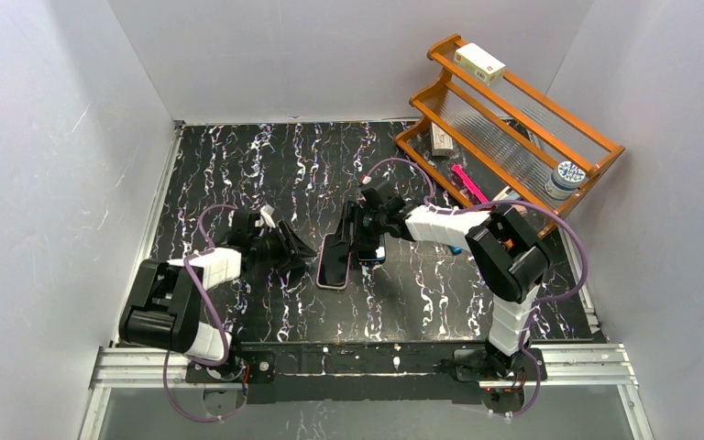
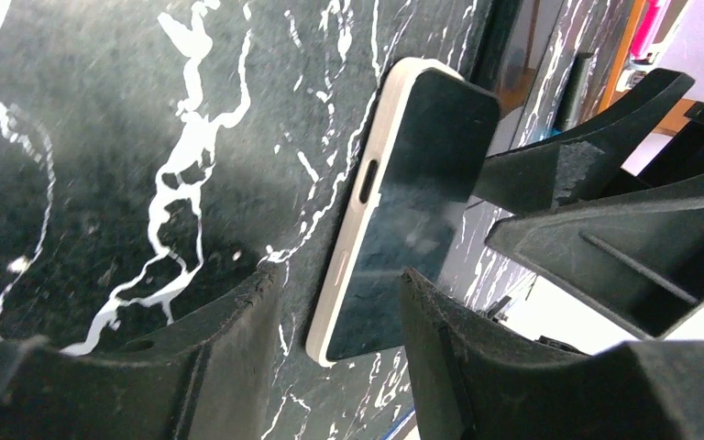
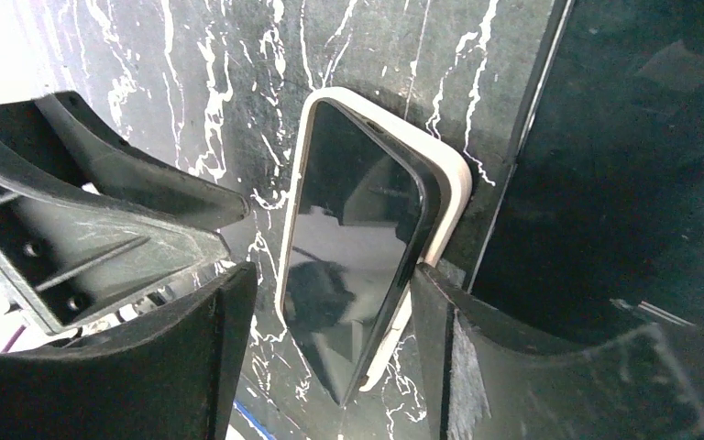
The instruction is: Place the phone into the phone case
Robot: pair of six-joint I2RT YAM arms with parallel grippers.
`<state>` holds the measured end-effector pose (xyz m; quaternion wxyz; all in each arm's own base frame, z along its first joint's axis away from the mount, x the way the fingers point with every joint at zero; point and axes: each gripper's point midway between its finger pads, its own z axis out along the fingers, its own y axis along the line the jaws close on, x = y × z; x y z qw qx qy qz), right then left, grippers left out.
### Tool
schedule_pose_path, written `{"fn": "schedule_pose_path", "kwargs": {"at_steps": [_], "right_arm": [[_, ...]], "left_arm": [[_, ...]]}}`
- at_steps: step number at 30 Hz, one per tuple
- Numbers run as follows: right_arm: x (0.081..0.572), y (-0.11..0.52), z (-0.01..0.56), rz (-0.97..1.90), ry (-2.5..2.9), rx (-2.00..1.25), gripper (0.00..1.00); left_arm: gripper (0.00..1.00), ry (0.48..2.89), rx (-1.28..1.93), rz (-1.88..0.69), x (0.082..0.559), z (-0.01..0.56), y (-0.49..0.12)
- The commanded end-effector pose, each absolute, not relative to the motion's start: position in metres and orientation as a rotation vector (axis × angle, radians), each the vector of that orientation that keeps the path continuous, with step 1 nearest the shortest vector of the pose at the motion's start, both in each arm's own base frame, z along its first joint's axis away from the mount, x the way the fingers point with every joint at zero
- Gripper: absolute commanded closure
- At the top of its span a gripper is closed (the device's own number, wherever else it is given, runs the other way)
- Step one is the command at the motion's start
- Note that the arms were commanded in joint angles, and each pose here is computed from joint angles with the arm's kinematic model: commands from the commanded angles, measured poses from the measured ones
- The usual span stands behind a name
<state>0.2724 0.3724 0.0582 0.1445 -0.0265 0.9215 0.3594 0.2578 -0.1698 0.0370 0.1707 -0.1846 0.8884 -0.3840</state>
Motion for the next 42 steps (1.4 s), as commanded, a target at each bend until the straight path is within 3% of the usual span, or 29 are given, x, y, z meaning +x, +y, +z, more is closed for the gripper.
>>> {"fn": "schedule_pose_path", "kwargs": {"at_steps": [1, 8, 17, 23, 32, 42], "right_arm": [[0.284, 0.375, 0.086, 1.038, 2.604, -0.071, 0.29], [0.280, 0.370, 0.096, 1.016, 2.621, -0.054, 0.33], [0.263, 0.376, 0.073, 1.034, 2.675, -0.012, 0.31], [0.260, 0.374, 0.058, 0.977, 2.701, -0.004, 0.26], [0.261, 0.370, 0.051, 0.940, 2.705, -0.008, 0.26], [0.251, 0.368, 0.041, 0.966, 2.723, -0.041, 0.25]], "left_arm": [[0.52, 2.503, -0.431, -1.144, 0.272, 0.050, -0.179], [0.52, 2.552, -0.454, -1.143, 0.267, 0.036, -0.183], [0.53, 2.574, -0.436, -1.158, 0.255, 0.032, -0.201], [0.60, 2.578, -0.458, -1.136, 0.241, 0.031, -0.206], [0.68, 2.514, -0.532, -1.143, 0.229, 0.043, -0.215], [0.62, 2.513, -0.543, -1.020, 0.244, 0.041, -0.194]]}}
